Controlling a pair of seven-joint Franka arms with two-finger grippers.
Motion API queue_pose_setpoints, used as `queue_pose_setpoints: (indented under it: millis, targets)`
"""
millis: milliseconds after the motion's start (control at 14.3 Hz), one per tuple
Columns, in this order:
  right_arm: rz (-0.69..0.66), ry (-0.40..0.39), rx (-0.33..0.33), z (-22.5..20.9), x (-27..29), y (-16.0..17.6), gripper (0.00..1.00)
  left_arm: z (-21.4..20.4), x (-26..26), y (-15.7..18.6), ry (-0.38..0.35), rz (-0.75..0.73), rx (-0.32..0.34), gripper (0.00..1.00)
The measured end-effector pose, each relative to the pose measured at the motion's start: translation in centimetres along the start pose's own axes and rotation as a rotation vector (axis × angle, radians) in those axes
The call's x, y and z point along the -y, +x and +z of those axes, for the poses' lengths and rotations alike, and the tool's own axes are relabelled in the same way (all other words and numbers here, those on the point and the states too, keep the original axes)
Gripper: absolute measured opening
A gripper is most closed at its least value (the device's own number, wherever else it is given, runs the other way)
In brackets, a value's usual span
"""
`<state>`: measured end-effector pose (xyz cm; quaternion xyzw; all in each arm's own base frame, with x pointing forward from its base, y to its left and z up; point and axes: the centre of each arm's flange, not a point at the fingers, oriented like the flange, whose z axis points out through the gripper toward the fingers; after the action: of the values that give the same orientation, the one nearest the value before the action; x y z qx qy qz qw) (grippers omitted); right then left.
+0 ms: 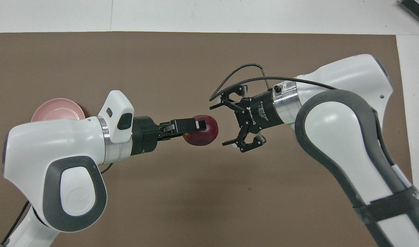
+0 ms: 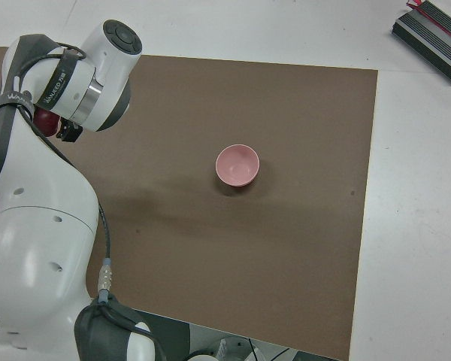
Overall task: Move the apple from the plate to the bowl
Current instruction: 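Close the right gripper around the apple held by the left gripper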
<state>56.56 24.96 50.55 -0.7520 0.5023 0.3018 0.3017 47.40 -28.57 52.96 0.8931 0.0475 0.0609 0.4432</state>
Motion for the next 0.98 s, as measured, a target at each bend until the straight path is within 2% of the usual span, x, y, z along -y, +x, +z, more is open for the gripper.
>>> queue_pose_setpoints:
  millis: [210, 911, 981]
  targets:
    - [-0.003, -0.003, 0.018, 0.7, 0.0, -0.8, 1.0, 0.2, -0.2, -0.2, 0.0, -0.01, 0.002, 0.69]
    - [-0.022, -0.026, 0.022, 2.4, -0.3, -2.5, 1.0, 0.3, -0.1, -0.3, 0.002, -0.021, 0.003, 0.69]
    - [-0.022, -0.018, 0.019, 2.3, -0.3, -2.4, 0.9, 0.4, -0.1, -0.4, 0.003, -0.023, 0.006, 0.69]
